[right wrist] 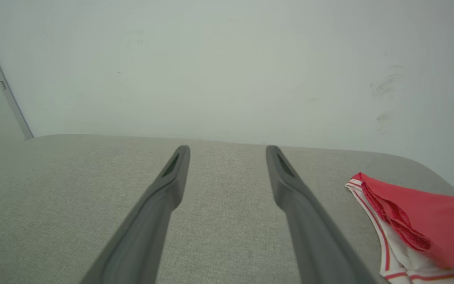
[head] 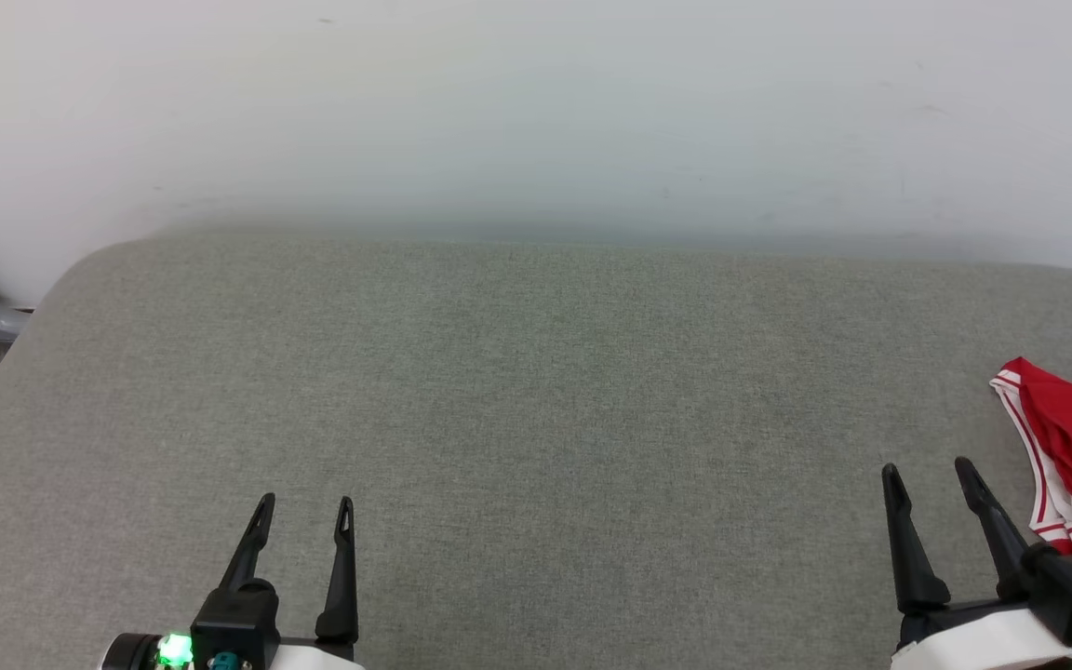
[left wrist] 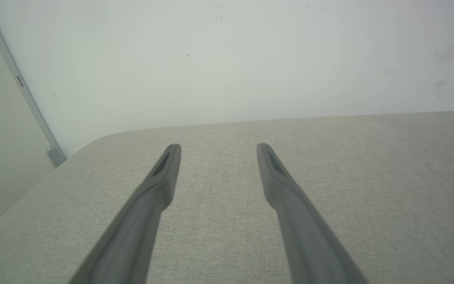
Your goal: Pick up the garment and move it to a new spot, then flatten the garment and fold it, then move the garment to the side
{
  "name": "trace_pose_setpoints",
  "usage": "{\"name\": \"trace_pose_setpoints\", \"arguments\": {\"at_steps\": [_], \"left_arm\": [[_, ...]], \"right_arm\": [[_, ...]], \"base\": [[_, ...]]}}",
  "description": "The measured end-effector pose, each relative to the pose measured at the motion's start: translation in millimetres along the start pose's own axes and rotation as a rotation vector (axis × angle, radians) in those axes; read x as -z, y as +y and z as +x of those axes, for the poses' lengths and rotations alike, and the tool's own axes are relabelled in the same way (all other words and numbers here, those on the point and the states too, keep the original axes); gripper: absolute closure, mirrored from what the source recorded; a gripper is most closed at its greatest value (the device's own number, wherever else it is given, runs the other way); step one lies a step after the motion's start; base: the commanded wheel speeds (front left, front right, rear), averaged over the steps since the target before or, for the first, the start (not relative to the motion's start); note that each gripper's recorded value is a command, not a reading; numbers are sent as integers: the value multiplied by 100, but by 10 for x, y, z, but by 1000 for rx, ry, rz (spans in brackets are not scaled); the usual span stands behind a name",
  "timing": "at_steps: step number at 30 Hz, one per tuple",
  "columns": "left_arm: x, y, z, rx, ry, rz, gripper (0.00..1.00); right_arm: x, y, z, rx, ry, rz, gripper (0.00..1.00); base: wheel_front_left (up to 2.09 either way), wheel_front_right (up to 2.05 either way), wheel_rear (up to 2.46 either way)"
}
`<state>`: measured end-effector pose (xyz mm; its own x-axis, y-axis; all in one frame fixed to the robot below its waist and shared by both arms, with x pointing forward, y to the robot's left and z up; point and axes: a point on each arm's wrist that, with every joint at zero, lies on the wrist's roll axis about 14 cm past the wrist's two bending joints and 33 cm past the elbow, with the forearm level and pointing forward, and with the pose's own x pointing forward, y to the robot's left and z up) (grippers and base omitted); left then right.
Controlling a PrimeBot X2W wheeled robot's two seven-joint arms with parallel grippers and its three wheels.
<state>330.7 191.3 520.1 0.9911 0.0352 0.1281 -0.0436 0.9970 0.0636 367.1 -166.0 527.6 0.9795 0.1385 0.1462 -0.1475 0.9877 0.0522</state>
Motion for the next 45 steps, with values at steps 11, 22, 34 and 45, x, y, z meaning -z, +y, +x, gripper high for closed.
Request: {"name": "trace_pose_setpoints", "arguments": {"at_steps": [11, 22, 34, 45], "left_arm": [[-1, -32, -57, 13, 1, -17, 0], [-3, -81, -76, 28, 0, -34, 0], [230, -101, -176, 24, 84, -74, 100], [324, 0, -133, -34, 140, -275, 100]], "right_arm": [[66, -38, -266, 50, 21, 33, 0], [-10, -50, -339, 59, -1, 18, 0], [148, -65, -395, 72, 53, 46, 100], [239, -152, -395, 132, 84, 237, 100]], "base": [[0, 0, 0], [0, 0, 0], [0, 0, 0], [0, 0, 0]]}}
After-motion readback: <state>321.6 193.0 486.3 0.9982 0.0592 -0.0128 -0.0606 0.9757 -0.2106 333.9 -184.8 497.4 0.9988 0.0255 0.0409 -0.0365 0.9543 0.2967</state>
